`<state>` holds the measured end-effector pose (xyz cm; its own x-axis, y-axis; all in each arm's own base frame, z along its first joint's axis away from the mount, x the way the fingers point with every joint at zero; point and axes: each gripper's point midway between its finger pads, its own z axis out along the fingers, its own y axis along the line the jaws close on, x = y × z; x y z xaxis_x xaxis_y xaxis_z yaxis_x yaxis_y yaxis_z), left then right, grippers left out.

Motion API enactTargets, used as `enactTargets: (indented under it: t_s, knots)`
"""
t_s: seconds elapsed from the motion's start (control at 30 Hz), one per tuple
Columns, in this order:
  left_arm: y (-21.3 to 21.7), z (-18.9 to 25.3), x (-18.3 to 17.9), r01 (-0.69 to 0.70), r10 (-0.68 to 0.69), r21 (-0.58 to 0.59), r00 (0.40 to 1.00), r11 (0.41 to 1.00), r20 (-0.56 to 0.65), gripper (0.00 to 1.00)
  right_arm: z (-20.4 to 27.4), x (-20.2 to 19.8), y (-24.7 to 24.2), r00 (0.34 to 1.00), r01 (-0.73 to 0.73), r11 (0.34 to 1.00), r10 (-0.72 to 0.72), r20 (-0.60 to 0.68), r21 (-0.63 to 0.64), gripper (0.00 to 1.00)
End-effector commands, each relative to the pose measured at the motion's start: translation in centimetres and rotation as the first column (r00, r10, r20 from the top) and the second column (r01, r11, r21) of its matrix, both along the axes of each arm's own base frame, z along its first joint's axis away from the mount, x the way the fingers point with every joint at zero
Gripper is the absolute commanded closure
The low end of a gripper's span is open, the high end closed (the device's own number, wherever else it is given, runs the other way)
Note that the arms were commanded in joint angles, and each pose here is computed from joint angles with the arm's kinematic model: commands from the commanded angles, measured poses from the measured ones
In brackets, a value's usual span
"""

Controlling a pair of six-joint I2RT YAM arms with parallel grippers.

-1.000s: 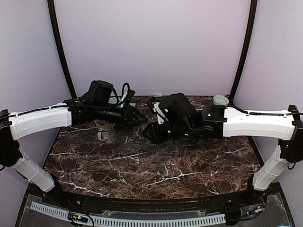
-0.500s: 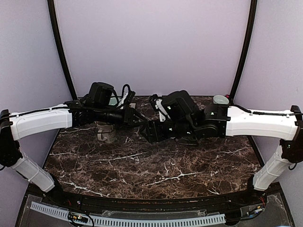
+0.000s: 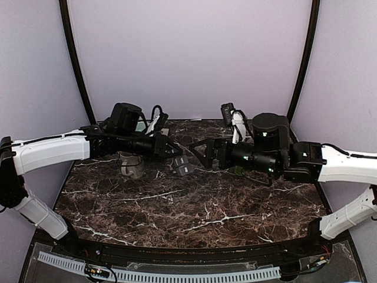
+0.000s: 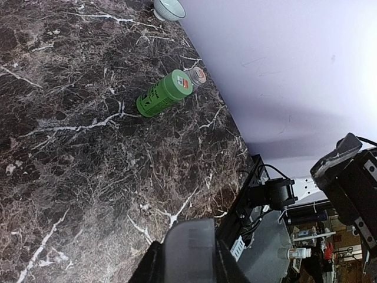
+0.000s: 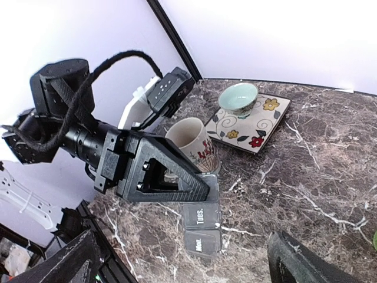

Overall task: Sort the pills into containers
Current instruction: Open the lid of the pill container.

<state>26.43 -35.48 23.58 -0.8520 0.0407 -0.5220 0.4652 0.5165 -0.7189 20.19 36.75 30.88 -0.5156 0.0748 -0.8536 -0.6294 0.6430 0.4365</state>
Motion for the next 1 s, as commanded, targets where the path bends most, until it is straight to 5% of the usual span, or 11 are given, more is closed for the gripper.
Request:
enactTargets:
  t_s: [0.0, 0.13, 0.27, 0.97]
  knots:
    - [0.1, 2.0, 0.0, 0.004, -0.003, -0.015, 0.998, 1.000, 0.058, 1.00, 3.9, 0.6, -1.0, 1.000, -0.001, 0.969, -0.003, 0.017, 0.246, 0.03]
    - [0.0, 2.2, 0.4, -0.009, 0.010, -0.009, 0.998, 1.000, 0.060, 1.00, 4.8, 0.6, -1.2, 0.998, -0.058, 0.949, 0.051, 0.032, 0.308, 0.15]
    - [-0.5, 2.6, 0.8, -0.011, 0.012, -0.020, 0.998, 1.000, 0.053, 1.00, 1.3, 1.8, 0.1, 0.997, -0.046, 0.988, 0.055, -0.057, 0.148, 0.22]
    - [-1.6, 4.0, 1.8, -0.024, 0.024, -0.071, 1.000, 0.997, 0.009, 1.00, -4.1, 0.7, 2.5, 0.959, -0.143, 0.988, 0.153, -0.237, 0.057, 0.33]
